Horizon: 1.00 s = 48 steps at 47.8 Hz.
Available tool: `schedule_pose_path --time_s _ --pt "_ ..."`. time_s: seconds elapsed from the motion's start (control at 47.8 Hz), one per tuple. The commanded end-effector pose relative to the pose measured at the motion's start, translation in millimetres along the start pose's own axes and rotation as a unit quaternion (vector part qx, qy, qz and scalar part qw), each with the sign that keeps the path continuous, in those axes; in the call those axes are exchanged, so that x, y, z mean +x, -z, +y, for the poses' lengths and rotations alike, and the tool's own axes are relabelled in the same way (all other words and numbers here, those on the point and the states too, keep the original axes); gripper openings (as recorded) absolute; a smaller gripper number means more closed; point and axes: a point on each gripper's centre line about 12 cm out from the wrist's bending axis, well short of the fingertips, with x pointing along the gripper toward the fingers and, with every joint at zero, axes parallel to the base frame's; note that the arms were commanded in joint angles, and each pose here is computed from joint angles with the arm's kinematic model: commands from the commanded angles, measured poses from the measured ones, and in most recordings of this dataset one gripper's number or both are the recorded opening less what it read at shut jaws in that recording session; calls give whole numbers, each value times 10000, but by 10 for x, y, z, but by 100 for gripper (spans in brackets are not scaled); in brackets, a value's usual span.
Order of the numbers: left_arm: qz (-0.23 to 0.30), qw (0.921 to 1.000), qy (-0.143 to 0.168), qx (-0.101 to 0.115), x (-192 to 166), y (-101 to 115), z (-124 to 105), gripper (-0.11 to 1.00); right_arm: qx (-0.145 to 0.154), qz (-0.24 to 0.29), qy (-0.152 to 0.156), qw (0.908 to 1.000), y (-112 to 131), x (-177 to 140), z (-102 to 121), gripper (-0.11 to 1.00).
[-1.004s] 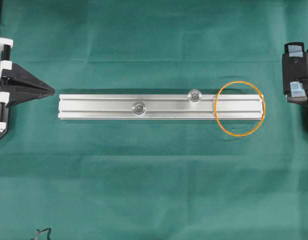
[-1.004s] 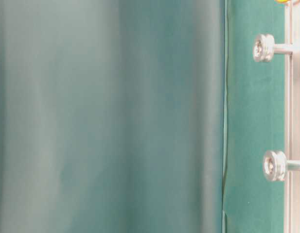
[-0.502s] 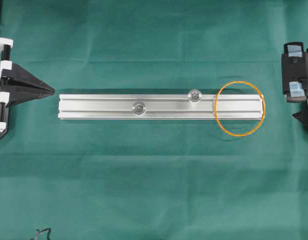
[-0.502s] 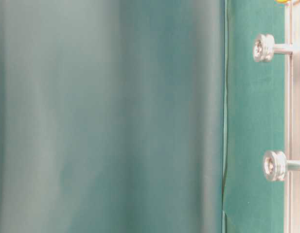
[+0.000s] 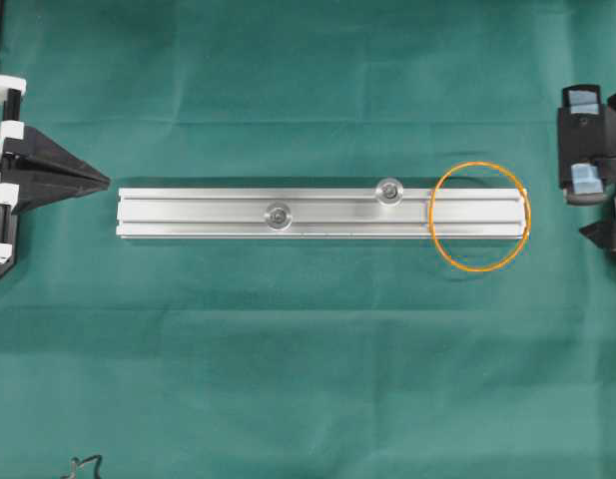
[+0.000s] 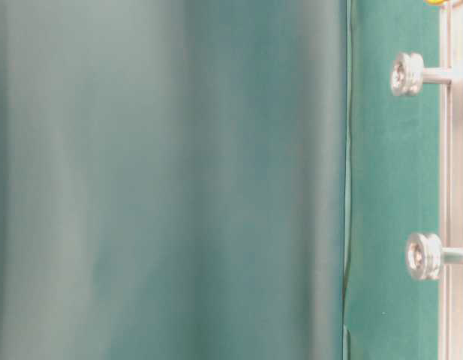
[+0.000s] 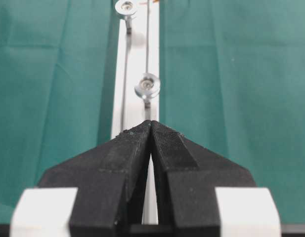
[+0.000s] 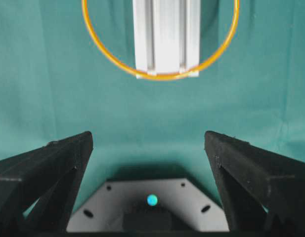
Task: Hook the rubber onto the shaft.
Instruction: 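Open the right gripper and lower it over the band's edge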
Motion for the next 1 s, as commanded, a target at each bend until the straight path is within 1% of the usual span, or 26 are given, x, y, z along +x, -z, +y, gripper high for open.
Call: schedule_pose_path --time_s 0.0,0.314,0.481,0.627,0.983 --pt "-169 9999 -11 3 -25 -138 5 0 17 -225 -45 9997 -133 -50 23 99" --pt "-161 9999 -11 3 -24 -136 5 0 -10 -486 -109 9988 -487 45 99 99" --pt "-130 9999 -4 6 -10 -129 2 0 -20 -441 -103 9990 -632 107 135 99" --pt "-115 9999 -11 3 -2 -126 5 0 -21 -396 -94 9992 -689 134 147 99" --pt "-107 9999 -3 6 1 -124 2 0 -21 -411 -97 9991 -683 125 145 99"
